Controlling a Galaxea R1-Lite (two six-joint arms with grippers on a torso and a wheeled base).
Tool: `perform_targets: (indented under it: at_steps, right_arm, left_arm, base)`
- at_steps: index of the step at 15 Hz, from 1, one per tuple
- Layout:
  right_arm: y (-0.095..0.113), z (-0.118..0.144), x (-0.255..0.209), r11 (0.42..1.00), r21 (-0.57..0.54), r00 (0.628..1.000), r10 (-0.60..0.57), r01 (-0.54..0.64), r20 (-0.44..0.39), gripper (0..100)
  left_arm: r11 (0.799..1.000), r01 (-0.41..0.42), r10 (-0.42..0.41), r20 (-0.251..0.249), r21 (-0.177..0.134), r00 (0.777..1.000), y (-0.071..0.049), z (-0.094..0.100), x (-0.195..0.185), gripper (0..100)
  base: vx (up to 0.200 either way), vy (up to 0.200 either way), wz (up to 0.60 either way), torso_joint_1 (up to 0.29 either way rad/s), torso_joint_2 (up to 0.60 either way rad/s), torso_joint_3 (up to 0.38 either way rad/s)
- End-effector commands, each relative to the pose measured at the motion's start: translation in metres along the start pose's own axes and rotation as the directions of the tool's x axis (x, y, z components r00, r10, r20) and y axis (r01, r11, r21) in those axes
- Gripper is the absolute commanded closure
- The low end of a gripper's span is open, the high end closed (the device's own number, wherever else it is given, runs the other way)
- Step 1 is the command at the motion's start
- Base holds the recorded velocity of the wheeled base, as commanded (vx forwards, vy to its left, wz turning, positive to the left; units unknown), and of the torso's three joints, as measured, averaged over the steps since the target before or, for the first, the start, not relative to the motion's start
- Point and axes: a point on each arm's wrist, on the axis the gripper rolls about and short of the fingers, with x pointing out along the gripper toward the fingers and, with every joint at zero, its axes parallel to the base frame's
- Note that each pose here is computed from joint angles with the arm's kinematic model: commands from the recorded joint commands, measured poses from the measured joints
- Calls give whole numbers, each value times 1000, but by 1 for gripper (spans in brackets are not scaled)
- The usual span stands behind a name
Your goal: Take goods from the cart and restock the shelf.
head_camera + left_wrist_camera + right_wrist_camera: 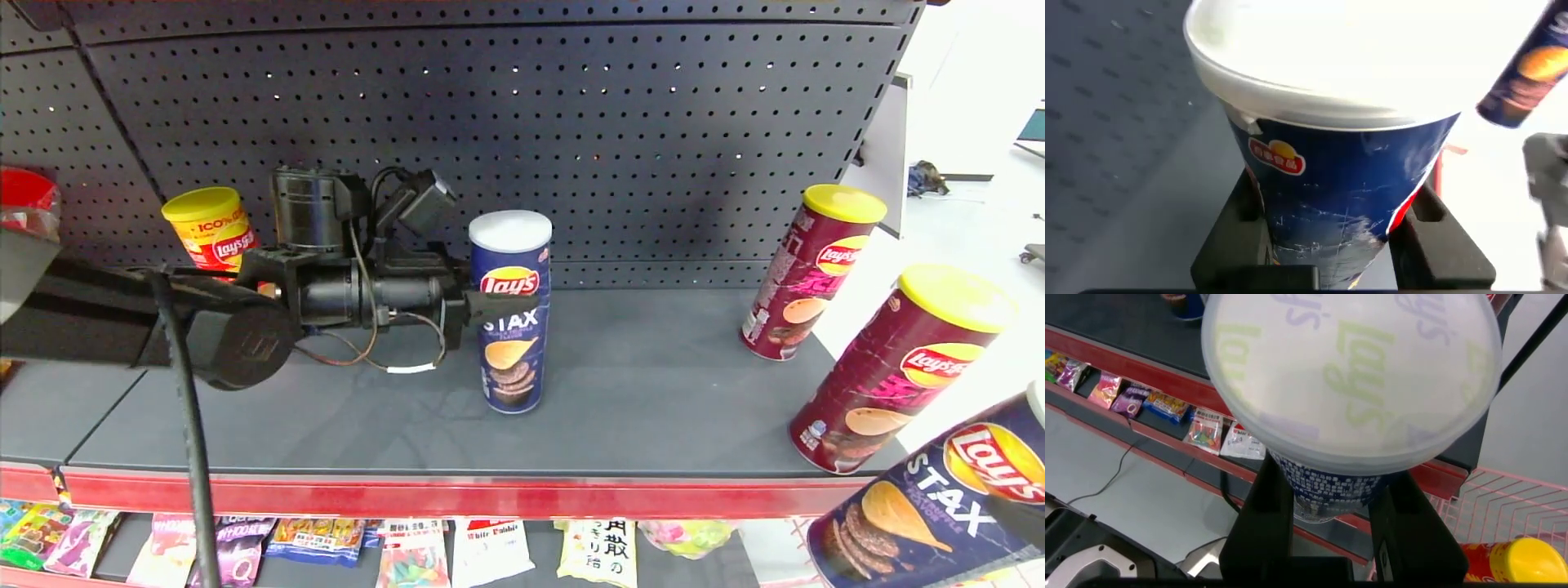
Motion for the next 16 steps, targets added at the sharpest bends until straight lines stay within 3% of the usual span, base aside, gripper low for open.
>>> perform_targets:
  at_steps: [1,3,6,16]
  right_arm:
    - [0,0,0,1000,-1,1000,0,0,1,100]
    - [0,0,0,1000,-1,1000,0,0,2,100]
    - [0,0,0,1000,-1,1000,2,-2,3,100]
    - [0,0,0,1000,4,1000,2,-2,1,100]
  left_arm:
    - [999,36,-36,4,10,999,-27,-6,-5,100]
    - [999,46,-46,9,13,999,-34,-16,-5,100]
    - [998,56,-57,11,15,998,-39,-15,-5,100]
    - [998,66,-66,-7,-4,998,-47,-22,-10,100]
  base:
    - [0,0,0,0,0,0]
    - [0,0,0,0,0,0]
    - [0,0,0,0,0,0]
    - [0,0,0,0,0,0]
